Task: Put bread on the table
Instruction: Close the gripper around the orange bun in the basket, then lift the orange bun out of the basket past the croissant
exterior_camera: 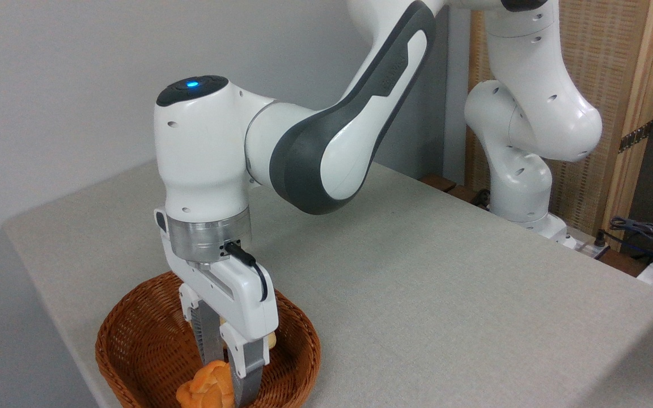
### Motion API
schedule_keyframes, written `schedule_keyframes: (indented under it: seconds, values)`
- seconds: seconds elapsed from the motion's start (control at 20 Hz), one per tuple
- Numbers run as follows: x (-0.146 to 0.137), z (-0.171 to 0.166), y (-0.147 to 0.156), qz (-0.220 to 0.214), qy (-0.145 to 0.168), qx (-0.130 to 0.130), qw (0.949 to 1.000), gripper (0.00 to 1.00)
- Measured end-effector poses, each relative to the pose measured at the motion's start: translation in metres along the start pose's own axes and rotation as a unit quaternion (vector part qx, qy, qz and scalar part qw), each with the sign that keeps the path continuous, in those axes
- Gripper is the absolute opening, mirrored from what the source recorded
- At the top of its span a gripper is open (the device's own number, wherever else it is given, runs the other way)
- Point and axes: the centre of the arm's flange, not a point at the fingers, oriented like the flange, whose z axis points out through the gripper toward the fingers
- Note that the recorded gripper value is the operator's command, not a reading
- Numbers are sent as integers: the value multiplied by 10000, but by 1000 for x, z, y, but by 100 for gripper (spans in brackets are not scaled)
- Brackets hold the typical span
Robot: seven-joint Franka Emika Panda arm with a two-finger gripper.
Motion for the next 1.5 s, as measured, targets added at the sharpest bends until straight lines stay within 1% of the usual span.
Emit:
schedule_keyframes:
  seconds: [0.35,0.5,0.6,0.65,0.85,1.0,1.1,1.25,1.4,1.5]
  values:
    - [2,-6,-2,2,46,44,10000,59]
    - [7,-24,1,22,173,98,9998,61]
    - [9,-42,5,-27,318,79,9995,62]
    - [9,-49,6,-41,333,51,9994,63]
    - [-2,-83,19,-35,145,-233,9996,68]
    - [-4,-99,39,75,-88,-535,9985,68]
    - [-10,-107,49,78,-249,-810,9964,73]
    - [-21,-116,60,84,-495,-1103,9926,73]
    - [-28,-117,67,99,-718,-1324,9885,73]
    - [-32,-111,71,108,-820,-1423,9864,73]
